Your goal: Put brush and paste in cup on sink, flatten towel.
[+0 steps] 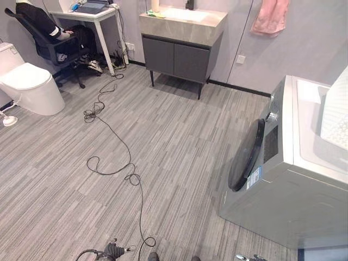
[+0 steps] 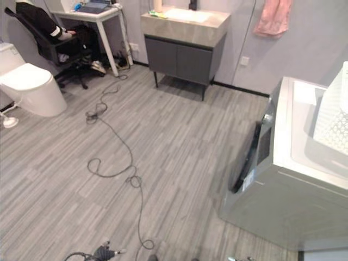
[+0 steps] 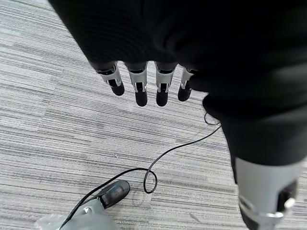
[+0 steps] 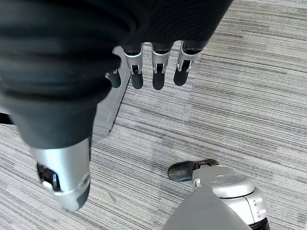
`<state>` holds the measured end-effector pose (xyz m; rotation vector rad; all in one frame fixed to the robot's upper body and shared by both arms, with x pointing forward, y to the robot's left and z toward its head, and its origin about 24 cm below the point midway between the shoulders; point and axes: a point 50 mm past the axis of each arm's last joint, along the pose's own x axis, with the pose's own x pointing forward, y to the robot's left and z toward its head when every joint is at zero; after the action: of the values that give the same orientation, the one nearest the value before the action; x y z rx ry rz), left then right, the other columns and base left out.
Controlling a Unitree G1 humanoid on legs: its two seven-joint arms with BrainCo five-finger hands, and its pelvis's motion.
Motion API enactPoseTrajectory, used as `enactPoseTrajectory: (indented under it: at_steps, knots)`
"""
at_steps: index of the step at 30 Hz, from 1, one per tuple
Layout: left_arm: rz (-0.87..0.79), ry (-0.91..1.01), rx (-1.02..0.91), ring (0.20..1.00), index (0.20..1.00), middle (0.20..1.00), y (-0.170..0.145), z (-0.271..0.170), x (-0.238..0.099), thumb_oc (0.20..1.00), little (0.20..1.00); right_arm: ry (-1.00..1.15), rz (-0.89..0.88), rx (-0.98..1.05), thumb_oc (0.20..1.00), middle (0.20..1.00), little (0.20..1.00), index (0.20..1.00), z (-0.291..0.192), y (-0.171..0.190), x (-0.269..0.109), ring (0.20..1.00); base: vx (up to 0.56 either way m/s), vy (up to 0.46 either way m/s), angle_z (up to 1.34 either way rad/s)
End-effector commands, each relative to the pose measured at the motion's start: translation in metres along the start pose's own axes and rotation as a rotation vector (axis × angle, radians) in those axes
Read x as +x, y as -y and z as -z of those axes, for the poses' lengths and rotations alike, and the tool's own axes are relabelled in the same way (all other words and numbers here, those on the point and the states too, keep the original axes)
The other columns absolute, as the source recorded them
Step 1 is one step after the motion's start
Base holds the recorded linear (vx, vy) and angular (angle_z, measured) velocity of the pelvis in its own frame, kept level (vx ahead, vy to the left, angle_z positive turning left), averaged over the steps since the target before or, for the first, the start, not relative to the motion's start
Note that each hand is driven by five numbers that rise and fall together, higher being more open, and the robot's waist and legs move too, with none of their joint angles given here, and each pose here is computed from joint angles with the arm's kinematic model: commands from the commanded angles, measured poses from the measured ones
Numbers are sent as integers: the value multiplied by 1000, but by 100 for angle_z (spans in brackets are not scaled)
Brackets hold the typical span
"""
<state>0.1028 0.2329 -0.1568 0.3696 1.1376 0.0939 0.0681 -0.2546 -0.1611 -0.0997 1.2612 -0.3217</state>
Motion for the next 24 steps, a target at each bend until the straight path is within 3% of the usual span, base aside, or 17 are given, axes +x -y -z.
enactPoseTrajectory:
  at_steps: [1, 16, 24]
  knots:
    - [-4, 35, 21, 1000, 1000, 1000, -4, -14, 3, 1000, 1000, 17, 20, -52, 1000, 1000, 1000, 1000, -10, 9, 1, 1000, 0, 0, 0]
    - [-80, 43, 51, 1000, 1000, 1000, -30, -19, 5, 1000, 1000, -39, 88, -8, 1000, 1000, 1000, 1000, -5, 29, 1, 1000, 16, 58, 0]
    - [-113, 57, 34, 1000, 1000, 1000, -33, -29, 7, 1000, 1000, -49, 94, -20, 1000, 1000, 1000, 1000, -4, 22, 1, 1000, 30, 93, 2]
